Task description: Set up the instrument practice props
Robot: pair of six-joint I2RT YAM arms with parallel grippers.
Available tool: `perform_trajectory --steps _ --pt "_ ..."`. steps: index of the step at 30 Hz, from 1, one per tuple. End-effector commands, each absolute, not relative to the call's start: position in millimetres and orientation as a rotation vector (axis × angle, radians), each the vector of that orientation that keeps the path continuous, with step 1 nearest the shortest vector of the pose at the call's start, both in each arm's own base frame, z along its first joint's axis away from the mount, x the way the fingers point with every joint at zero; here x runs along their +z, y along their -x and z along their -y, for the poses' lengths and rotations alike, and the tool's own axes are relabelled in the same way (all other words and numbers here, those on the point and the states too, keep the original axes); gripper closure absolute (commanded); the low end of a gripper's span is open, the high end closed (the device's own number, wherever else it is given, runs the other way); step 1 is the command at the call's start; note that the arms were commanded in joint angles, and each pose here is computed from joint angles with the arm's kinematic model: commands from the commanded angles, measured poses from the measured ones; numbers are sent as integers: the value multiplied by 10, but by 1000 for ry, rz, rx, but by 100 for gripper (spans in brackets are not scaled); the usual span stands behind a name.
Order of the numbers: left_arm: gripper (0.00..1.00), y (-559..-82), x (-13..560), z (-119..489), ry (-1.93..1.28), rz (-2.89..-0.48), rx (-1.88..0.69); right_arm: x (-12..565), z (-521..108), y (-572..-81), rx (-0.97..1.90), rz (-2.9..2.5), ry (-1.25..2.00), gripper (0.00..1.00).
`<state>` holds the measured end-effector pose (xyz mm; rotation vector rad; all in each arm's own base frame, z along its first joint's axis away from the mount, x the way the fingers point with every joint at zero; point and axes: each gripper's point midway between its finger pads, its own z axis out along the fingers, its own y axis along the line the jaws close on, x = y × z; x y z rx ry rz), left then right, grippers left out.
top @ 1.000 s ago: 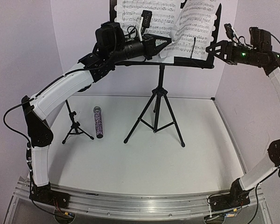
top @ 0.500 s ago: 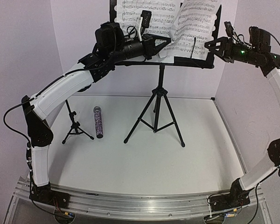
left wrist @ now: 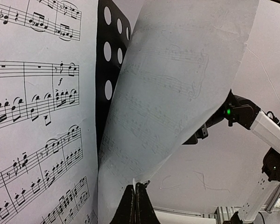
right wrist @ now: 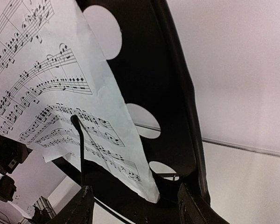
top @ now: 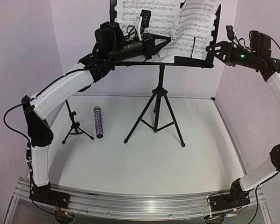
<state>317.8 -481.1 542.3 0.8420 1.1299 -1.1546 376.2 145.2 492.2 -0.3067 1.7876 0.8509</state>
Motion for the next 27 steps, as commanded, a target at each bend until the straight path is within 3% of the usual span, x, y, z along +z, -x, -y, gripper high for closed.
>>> perform_trajectory --steps 1,15,23,27 --pt "100 -3223 5460 4785 -838 -1109 -1147 5123 -1448 -3750 829 -1708 338 43" --pt "100 -3225 5452 4789 -839 -1110 -1147 5239 -1565 -3852 916 -1677 370 57" --pt "100 -3233 5439 4792 -839 -1114 -1149 5251 -1548 -3840 899 -1671 364 92" --pt "100 -3230 5438 4795 -838 -1114 -1152 5232 -1531 -3823 888 -1675 356 100"
